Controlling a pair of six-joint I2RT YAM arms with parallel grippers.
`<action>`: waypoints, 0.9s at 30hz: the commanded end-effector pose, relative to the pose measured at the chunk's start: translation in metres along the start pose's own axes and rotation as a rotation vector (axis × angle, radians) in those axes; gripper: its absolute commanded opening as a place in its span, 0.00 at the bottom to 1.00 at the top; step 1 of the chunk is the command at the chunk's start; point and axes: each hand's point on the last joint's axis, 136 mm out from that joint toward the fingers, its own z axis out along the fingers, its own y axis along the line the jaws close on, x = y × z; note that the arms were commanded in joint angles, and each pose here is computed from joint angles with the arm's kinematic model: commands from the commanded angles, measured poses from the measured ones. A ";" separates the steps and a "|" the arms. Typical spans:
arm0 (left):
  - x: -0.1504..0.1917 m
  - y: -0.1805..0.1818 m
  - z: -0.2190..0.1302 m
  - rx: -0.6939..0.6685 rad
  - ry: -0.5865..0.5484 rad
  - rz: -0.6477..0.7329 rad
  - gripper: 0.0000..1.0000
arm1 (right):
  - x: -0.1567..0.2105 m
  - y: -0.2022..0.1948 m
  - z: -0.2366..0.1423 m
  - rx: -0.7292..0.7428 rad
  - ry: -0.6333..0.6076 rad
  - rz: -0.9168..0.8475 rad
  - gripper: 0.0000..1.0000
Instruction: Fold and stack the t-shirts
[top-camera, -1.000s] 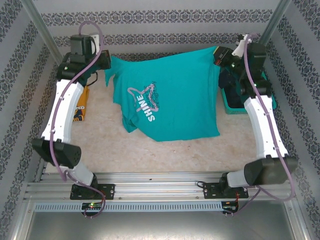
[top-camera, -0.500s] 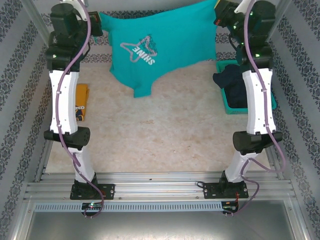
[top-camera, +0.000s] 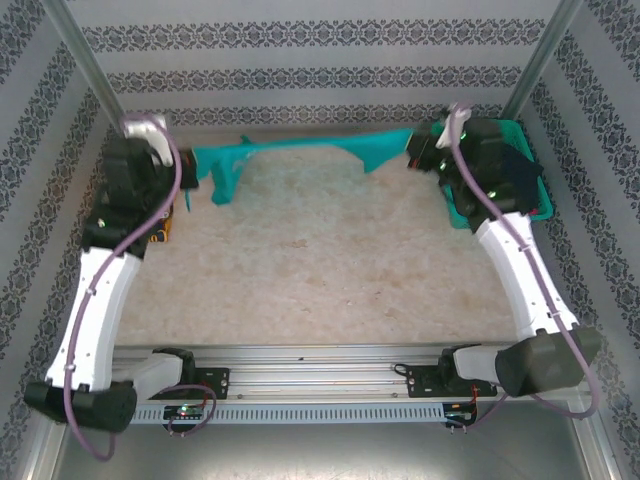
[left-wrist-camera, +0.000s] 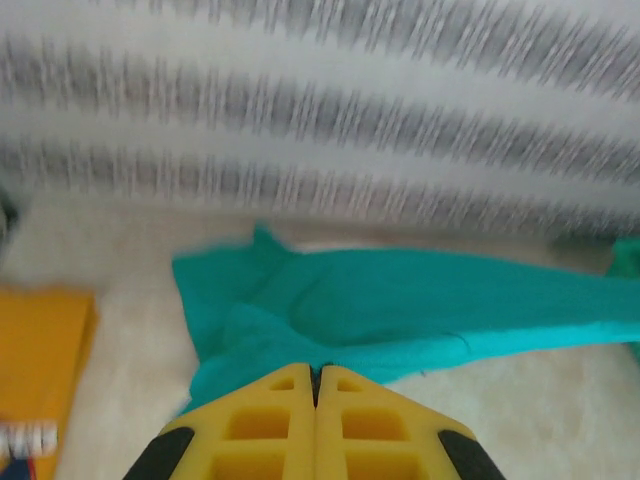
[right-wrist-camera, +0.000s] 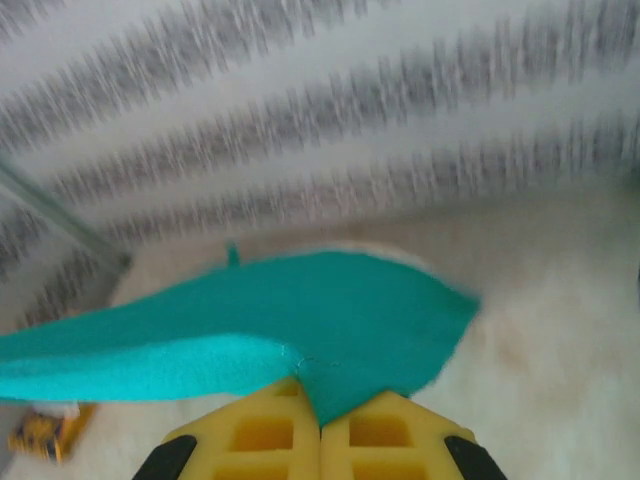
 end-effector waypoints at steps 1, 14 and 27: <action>0.067 0.019 0.005 -0.026 0.054 -0.144 0.00 | 0.077 -0.021 0.006 0.069 0.128 0.019 0.00; 0.247 0.025 0.016 -0.027 0.426 -0.372 0.62 | 0.250 -0.102 0.022 0.299 0.428 0.190 0.58; 0.234 0.048 0.031 -0.230 0.449 -0.446 1.00 | 0.208 -0.076 0.053 0.241 0.372 0.116 0.66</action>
